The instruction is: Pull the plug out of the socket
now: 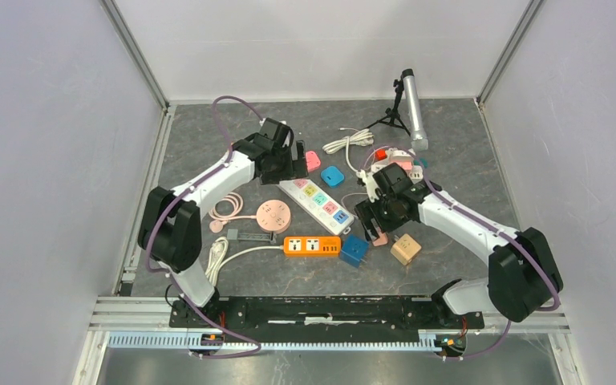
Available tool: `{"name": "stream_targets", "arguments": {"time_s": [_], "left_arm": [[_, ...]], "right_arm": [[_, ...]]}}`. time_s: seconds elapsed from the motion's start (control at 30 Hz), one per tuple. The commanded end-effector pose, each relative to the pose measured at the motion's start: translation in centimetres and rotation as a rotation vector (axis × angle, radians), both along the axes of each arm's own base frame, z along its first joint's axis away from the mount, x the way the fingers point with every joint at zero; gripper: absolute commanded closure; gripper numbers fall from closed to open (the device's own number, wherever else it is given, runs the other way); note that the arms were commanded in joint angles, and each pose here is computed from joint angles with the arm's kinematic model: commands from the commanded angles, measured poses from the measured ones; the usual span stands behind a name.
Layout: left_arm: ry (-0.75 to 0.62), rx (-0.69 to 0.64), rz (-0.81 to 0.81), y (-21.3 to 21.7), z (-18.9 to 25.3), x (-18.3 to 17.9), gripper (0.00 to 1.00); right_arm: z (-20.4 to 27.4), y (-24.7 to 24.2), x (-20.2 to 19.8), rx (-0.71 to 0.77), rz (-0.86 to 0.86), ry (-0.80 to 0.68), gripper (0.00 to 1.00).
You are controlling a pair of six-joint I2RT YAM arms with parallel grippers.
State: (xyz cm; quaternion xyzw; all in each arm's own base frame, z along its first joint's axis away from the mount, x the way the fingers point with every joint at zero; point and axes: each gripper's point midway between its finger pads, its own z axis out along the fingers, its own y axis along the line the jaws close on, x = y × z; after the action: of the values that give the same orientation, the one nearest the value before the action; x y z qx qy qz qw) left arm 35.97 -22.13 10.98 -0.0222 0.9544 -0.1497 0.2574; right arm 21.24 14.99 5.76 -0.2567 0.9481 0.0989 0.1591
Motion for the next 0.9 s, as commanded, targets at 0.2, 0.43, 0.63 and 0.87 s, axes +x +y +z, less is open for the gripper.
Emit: {"name": "stream_targets", "arguments": {"time_s": [0.2,0.43,0.63,0.87], "left_arm": [[-0.107,0.018,0.063,3.1,3.2,1.1,0.00],[-0.107,0.003,0.086,4.0,3.5,1.1,0.00],[-0.092,-0.011,0.089,4.1,3.3,0.9,0.00],[-0.070,-0.019,0.092,4.1,2.7,0.5,0.00]], "right_arm": [[11.8,2.1,8.3,0.124,-0.023,-0.391,0.14],[15.5,-4.2,14.7,-0.006,-0.418,-0.650,0.09],[14.3,-6.1,17.7,-0.003,-0.590,-0.648,0.04],[12.9,-7.3,19.9,-0.009,-0.680,-0.653,0.02]]}}
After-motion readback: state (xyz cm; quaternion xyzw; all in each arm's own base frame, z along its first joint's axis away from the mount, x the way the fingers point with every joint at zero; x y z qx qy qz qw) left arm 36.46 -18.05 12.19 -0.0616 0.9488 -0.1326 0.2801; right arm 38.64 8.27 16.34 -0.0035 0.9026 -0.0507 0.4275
